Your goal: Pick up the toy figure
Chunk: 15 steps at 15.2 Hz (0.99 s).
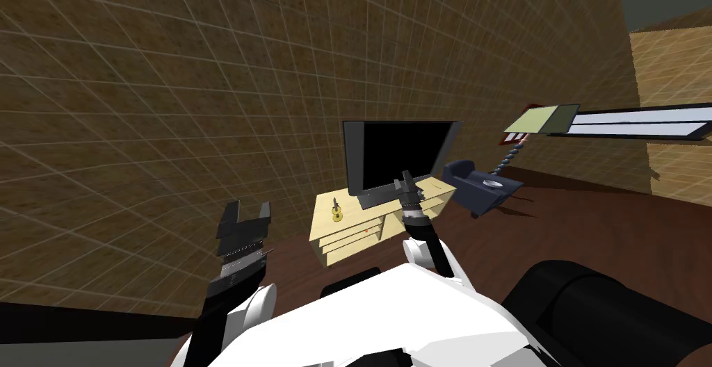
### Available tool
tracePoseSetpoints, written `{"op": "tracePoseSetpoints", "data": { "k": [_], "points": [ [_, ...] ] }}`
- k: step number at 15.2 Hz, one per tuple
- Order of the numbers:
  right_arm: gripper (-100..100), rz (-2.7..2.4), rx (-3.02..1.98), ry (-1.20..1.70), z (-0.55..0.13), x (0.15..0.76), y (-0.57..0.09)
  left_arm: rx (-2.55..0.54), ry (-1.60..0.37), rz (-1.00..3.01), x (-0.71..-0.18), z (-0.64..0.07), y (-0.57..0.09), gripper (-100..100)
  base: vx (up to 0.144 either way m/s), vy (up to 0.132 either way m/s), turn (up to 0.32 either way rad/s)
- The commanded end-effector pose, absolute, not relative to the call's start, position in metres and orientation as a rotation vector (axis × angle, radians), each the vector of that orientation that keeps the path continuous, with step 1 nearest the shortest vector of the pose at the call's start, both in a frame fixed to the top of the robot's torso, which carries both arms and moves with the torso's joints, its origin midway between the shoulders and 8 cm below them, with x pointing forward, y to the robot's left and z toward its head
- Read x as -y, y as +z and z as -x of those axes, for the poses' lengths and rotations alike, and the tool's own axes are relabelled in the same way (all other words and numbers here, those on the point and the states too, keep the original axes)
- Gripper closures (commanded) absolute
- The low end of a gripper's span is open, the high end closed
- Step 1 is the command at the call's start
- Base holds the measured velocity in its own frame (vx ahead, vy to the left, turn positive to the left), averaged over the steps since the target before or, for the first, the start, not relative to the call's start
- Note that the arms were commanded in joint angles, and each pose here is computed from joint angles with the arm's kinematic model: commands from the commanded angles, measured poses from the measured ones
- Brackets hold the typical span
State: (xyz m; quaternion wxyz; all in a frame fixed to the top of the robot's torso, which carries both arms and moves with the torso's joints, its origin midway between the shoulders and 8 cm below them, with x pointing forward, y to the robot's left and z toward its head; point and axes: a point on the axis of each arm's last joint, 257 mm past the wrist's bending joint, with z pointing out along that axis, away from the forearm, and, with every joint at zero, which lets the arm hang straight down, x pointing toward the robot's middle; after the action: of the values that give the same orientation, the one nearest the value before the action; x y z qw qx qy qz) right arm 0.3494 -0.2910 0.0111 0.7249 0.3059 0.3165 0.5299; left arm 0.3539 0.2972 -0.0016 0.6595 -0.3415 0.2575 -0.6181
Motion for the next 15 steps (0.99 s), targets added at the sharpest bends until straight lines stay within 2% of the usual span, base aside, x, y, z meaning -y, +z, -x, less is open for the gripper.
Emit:
{"op": "tracePoseSetpoints", "data": {
  "k": [1, 15],
  "points": [
    [0, -0.675, -0.698, 1.169, -0.349, 0.291, 0.011, -0.631, -1.383, 0.734, -0.292, -0.357, -0.004, -100, 0.002, 0.008, -0.062],
    [0, -0.675, -0.698, 1.169, -0.349, 0.291, 0.011, -0.988, -1.154, 0.360, -0.252, -0.382, -0.044, -100, 0.005, 0.050, -0.148]
  ]
}}
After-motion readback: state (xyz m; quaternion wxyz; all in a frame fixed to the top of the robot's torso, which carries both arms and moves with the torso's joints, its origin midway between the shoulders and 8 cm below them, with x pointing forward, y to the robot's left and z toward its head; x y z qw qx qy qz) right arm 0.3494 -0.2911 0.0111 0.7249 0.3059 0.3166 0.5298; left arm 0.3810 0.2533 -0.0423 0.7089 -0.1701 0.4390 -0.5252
